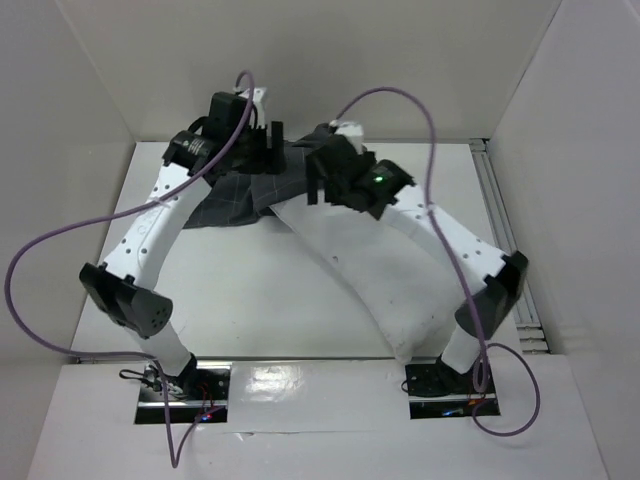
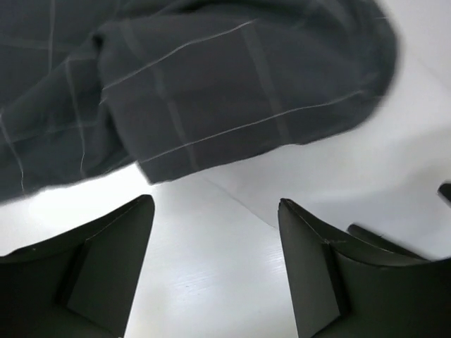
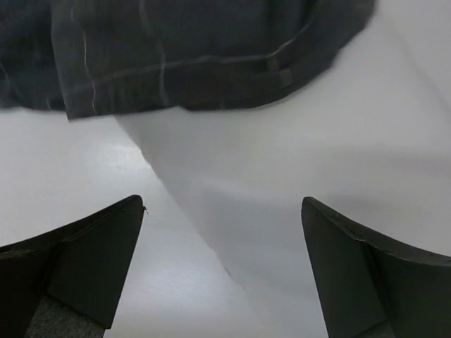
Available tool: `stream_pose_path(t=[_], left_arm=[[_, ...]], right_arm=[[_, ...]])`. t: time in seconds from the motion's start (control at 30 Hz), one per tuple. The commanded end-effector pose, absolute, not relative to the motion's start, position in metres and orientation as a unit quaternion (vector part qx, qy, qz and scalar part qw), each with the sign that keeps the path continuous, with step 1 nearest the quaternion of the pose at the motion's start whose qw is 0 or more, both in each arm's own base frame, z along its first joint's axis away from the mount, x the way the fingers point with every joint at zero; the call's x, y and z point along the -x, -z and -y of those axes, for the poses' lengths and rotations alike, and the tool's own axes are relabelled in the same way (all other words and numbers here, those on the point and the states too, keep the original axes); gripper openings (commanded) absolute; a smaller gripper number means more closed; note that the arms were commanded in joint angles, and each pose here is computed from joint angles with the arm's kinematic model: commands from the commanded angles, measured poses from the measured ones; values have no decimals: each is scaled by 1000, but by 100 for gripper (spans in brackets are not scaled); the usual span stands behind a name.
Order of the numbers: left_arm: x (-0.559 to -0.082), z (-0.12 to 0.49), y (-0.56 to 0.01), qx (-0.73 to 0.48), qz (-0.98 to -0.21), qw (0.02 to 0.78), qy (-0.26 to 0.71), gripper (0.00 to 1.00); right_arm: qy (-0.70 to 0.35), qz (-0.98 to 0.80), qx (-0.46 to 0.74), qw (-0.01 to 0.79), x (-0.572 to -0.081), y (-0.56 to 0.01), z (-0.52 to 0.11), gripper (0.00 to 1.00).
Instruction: Put the pillow into the pillowcase
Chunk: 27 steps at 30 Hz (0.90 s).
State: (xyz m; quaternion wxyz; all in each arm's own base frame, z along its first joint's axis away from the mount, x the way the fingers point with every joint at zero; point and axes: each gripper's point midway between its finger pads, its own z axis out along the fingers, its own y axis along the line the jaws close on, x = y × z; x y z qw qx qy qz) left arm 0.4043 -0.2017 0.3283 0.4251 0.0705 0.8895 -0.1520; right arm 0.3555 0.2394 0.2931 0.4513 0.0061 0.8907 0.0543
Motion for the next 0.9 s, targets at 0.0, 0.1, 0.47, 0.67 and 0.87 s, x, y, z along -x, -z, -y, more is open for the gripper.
stream_pose_path(t=[0.0,0.1,0.47,0.67,0.87], left_arm=[[-397,144,-251,23,-932,355,66,83],[-382,125,-217,64,-939,326,82,84],[-356,154,-153,20,-923,333,194,90],[-383,163,-152,21,-911,362,198,89],[-421,160,-178,12,-890,390,234,89]], right_arm=[[20,-908,89,409,-351,-237,-272,100],[66,-900,118,414,-354,-205,-288,100],[0,-915,151,374,-394,-181,-279,0],[-148,-906,179,353,-389,-221,-275,0],[-194,-901,187,339,-389,-235,-268,0]])
